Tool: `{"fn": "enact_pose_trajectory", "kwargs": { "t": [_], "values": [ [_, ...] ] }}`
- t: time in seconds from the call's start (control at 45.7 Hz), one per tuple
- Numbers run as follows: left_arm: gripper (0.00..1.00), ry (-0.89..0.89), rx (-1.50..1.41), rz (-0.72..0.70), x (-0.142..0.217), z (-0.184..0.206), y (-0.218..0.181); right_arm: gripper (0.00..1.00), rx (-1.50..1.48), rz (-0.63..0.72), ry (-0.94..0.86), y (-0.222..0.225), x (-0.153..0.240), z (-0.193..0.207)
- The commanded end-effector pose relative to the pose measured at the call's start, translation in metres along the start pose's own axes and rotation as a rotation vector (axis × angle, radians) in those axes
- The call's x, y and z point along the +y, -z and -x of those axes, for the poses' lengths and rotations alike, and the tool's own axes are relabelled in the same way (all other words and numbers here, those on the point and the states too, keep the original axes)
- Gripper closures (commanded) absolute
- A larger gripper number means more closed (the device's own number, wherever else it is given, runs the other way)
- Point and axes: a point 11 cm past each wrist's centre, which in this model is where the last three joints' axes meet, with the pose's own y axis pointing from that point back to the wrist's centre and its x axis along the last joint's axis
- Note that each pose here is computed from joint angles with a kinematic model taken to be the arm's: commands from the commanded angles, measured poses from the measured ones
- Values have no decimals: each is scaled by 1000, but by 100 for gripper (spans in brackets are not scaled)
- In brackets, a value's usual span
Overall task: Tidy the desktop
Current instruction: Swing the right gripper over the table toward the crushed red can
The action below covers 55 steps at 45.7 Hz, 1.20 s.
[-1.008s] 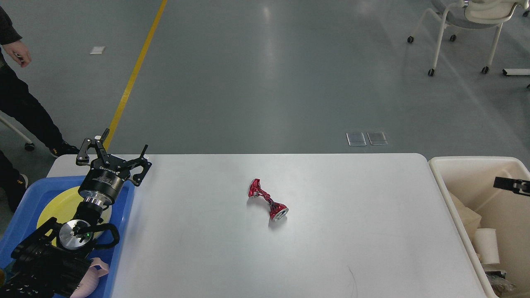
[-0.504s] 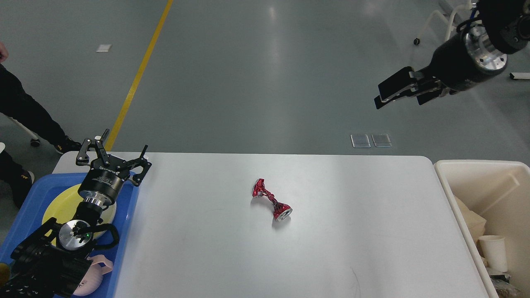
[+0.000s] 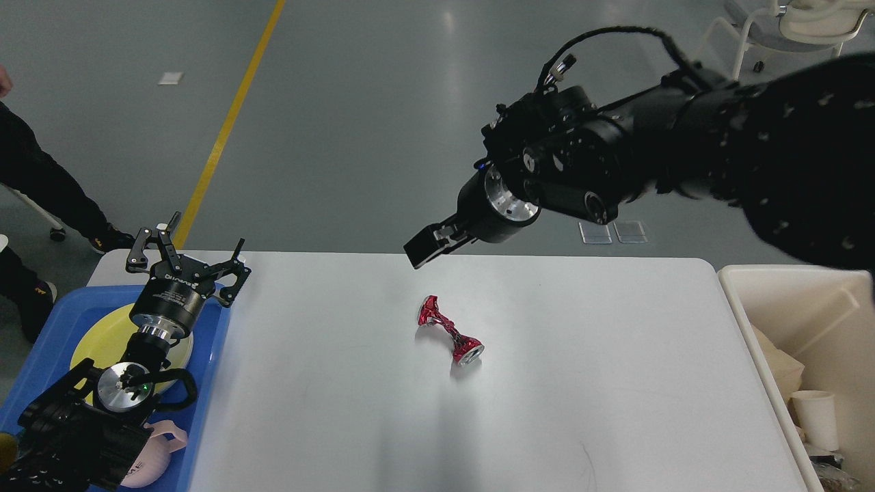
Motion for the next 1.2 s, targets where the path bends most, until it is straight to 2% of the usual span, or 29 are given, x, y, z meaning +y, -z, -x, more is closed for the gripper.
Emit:
{"fn": "enact_pose_trajectory", "kwargs": {
  "t": [0.0, 0.197, 0.438, 1.183],
  "values": [
    [0, 0, 0, 1, 0, 0, 0, 0, -59, 41, -50, -25, -43, 22],
    [0, 0, 0, 1, 0, 0, 0, 0, -79, 43, -165, -36, -65, 33],
    [0, 0, 0, -1, 0, 0, 0, 0, -99, 8, -305, -34, -73, 35],
    [0, -2, 0, -1, 1, -1, 0, 0, -161, -18, -358, -34, -80, 42]
  ]
}}
